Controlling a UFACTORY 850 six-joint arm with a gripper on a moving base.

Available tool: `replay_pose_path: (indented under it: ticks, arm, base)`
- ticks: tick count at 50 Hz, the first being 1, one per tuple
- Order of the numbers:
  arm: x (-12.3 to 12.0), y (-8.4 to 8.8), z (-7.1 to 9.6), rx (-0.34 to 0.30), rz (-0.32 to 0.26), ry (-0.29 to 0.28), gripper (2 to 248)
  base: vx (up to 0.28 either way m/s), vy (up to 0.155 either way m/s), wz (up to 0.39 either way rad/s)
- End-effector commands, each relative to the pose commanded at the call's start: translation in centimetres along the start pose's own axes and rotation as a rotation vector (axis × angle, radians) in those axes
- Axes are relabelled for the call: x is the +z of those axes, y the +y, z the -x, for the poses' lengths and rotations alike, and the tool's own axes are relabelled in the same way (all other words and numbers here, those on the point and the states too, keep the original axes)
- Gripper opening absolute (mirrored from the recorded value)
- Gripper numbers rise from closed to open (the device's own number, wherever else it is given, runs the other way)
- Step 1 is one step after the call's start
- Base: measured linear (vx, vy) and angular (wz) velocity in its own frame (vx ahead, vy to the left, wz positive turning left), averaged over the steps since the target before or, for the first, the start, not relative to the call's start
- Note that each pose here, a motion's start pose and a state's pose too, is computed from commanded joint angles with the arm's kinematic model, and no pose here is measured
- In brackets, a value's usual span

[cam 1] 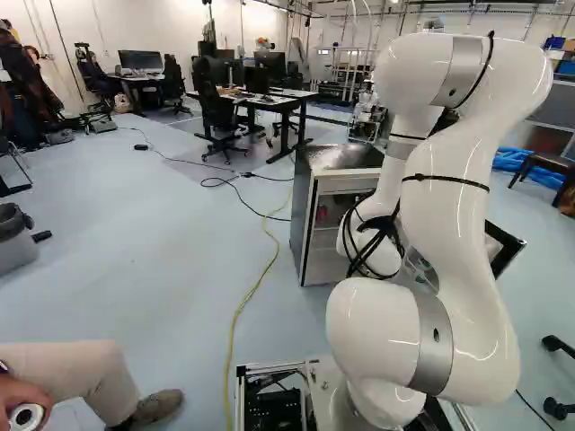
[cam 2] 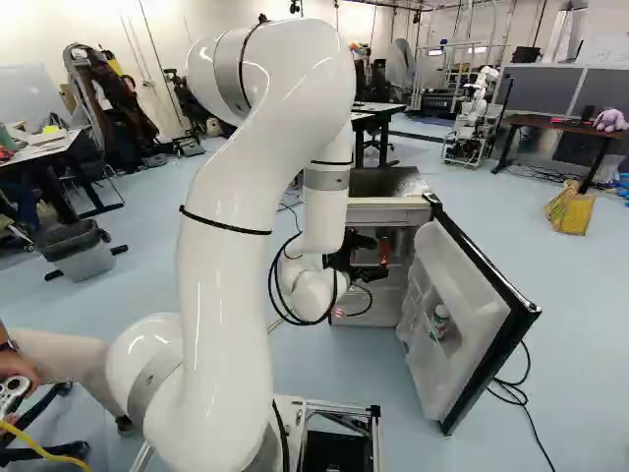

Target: Grab a drink from the fridge

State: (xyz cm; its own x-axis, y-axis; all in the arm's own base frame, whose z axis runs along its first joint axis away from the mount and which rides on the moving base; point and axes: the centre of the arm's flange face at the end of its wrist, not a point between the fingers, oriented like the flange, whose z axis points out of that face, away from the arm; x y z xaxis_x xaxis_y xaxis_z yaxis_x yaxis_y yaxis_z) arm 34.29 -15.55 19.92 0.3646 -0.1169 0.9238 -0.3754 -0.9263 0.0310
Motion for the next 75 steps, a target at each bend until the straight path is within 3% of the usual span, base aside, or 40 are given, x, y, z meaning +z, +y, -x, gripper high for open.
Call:
replay_pose_path:
  ticks: [18,45,75]
  arm:
    - [0.9,-0.1,1.6,0.002,-0.008,-0.031,247]
    - [3.3,-1.0,4.1,-0.011,-0.086,-0.067,247]
    - [6.6,-1.6,7.1,-0.015,-0.101,-0.094,247]
  base:
    - [0.0,0.0,0.0]
    - [0.0,0.0,0.0]
    - [0.0,0.0,0.0]
